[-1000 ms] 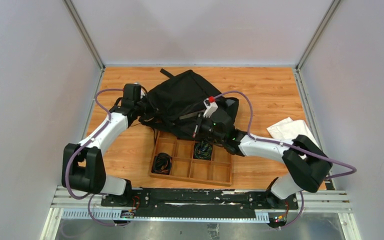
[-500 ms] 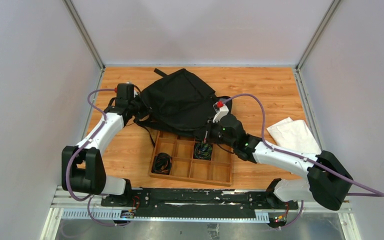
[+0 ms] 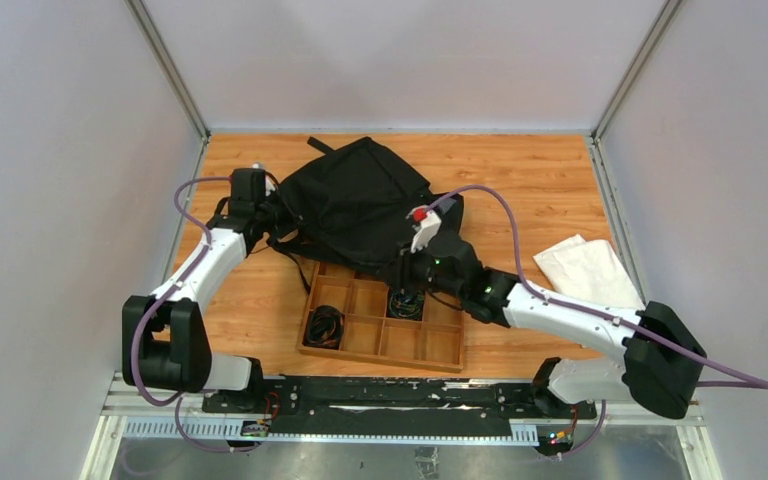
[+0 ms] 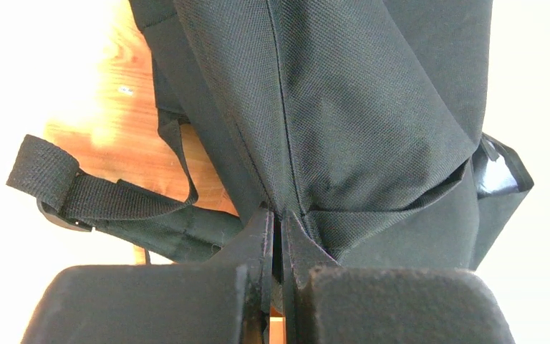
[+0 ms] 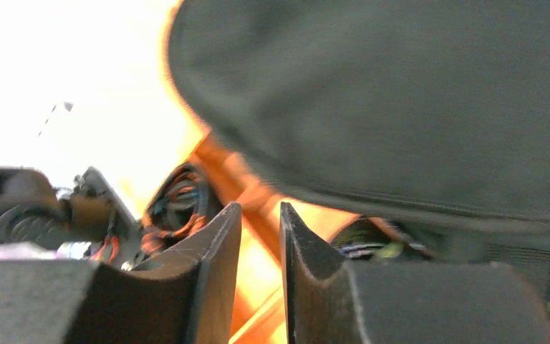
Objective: Pack the student bag
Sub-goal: Zip the student bag at the center of the board.
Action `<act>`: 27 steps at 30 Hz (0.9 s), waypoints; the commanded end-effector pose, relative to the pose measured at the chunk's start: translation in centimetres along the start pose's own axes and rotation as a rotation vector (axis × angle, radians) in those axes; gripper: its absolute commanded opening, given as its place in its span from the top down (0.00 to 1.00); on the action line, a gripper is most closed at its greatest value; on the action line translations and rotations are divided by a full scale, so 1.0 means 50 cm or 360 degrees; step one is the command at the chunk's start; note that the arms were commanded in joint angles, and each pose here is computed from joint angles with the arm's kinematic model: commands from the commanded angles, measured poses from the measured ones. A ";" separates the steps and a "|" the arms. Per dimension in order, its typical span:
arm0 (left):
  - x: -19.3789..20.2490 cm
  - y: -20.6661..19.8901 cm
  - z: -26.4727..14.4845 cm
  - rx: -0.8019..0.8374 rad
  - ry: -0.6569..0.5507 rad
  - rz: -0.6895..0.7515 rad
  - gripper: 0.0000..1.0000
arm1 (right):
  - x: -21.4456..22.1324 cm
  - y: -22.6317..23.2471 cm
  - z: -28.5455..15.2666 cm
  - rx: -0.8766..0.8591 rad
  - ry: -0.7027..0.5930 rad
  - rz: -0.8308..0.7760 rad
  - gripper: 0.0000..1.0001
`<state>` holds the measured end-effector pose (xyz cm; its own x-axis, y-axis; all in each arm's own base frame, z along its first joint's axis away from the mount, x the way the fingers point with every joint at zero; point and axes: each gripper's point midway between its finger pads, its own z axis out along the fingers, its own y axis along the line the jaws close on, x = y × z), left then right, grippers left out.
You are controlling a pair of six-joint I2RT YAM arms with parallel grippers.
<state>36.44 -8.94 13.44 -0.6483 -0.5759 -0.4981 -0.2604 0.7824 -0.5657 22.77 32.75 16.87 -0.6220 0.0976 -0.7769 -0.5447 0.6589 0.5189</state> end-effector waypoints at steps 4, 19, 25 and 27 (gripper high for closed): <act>-0.044 -0.046 -0.034 0.0165 -0.0121 0.0108 1.00 | -0.027 0.120 -0.054 -0.0065 -0.0014 -0.0658 0.46; -0.103 -0.031 -0.041 -0.0070 -0.0149 0.0238 0.73 | -0.200 -0.267 -0.094 0.0743 0.0183 -0.0162 0.17; -0.128 -0.037 -0.089 -0.0123 -0.0223 0.0269 0.33 | -0.196 -0.335 -0.037 0.0780 0.0349 -0.0120 0.19; -0.150 -0.054 -0.127 -0.0090 -0.0330 0.0322 0.32 | -0.195 -0.363 -0.022 0.0817 0.0389 -0.0110 0.20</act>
<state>38.26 -6.85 18.74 -0.6185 -0.4697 -0.6299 -0.2012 0.8696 -0.4509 37.50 19.06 16.64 -0.6885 -0.0626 -0.7226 -0.2719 0.9459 0.1771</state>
